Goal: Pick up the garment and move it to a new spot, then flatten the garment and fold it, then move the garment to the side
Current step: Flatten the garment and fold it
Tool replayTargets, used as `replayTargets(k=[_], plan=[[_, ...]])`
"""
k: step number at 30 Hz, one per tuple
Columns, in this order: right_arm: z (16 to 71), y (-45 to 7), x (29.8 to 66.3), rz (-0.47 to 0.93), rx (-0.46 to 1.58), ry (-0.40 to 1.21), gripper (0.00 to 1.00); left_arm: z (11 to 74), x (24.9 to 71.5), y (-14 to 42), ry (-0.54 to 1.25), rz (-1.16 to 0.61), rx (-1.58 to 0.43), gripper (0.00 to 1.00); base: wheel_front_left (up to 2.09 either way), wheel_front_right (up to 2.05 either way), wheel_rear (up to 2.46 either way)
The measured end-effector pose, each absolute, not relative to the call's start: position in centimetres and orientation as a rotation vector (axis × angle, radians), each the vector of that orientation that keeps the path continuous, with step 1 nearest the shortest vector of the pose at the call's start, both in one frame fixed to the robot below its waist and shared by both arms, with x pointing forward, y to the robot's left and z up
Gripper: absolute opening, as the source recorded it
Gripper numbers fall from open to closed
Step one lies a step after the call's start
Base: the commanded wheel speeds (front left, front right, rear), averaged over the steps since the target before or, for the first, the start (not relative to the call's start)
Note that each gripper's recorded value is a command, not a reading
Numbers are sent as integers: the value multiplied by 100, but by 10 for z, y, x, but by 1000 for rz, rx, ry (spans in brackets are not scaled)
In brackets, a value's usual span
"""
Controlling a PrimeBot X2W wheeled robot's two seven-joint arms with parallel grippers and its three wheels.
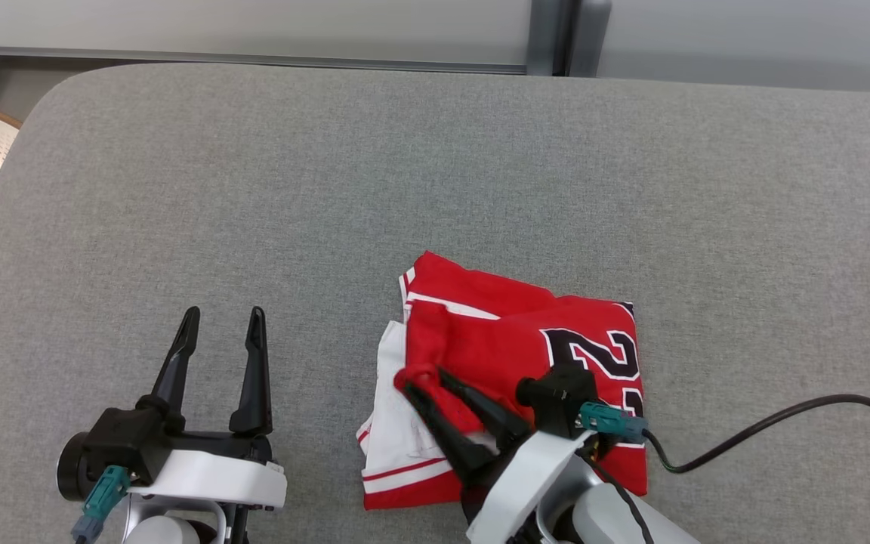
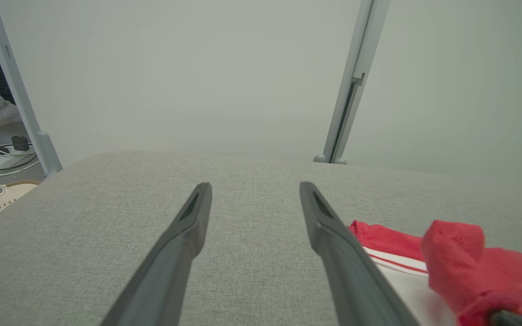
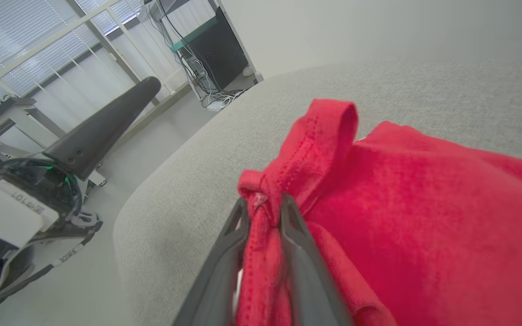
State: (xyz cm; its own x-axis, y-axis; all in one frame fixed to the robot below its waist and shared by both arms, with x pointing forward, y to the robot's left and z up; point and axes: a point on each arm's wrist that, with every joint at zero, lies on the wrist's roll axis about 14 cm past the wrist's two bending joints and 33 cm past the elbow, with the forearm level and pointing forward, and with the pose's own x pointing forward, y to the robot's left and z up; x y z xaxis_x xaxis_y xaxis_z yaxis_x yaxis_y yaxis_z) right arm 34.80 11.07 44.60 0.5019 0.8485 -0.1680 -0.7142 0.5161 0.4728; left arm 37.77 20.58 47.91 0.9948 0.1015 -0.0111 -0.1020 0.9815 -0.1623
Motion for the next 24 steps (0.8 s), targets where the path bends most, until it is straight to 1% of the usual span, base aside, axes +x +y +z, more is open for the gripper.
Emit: replayTargets(k=[3, 5, 7, 9, 13, 16, 20, 24], plan=[[463, 118, 354, 999, 379, 318, 100, 477, 379, 206, 6, 101, -161, 100, 0, 0, 0], [478, 118, 362, 993, 395, 243, 100, 477, 381, 206, 6, 100, -162, 100, 0, 0, 0], [491, 113, 372, 973, 400, 166, 100, 477, 383, 204, 6, 94, -161, 100, 0, 0, 0], [506, 100, 389, 921, 396, 83, 100, 477, 385, 201, 3, 86, -163, 100, 0, 0, 0], [521, 41, 426, 737, 344, -39, 100, 480, 390, 198, -7, 69, -158, 100, 0, 0, 0], [516, -15, 438, 584, 282, -64, 100, 480, 392, 195, -9, 54, -153, 100, 0, 0, 0], [510, -73, 435, 432, 205, -53, 100, 479, 395, 193, -7, 38, -144, 100, 0, 0, 0], [499, -124, 417, 300, 144, -9, 100, 484, 395, 195, -17, 32, -127, 100, 0, 0, 0]])
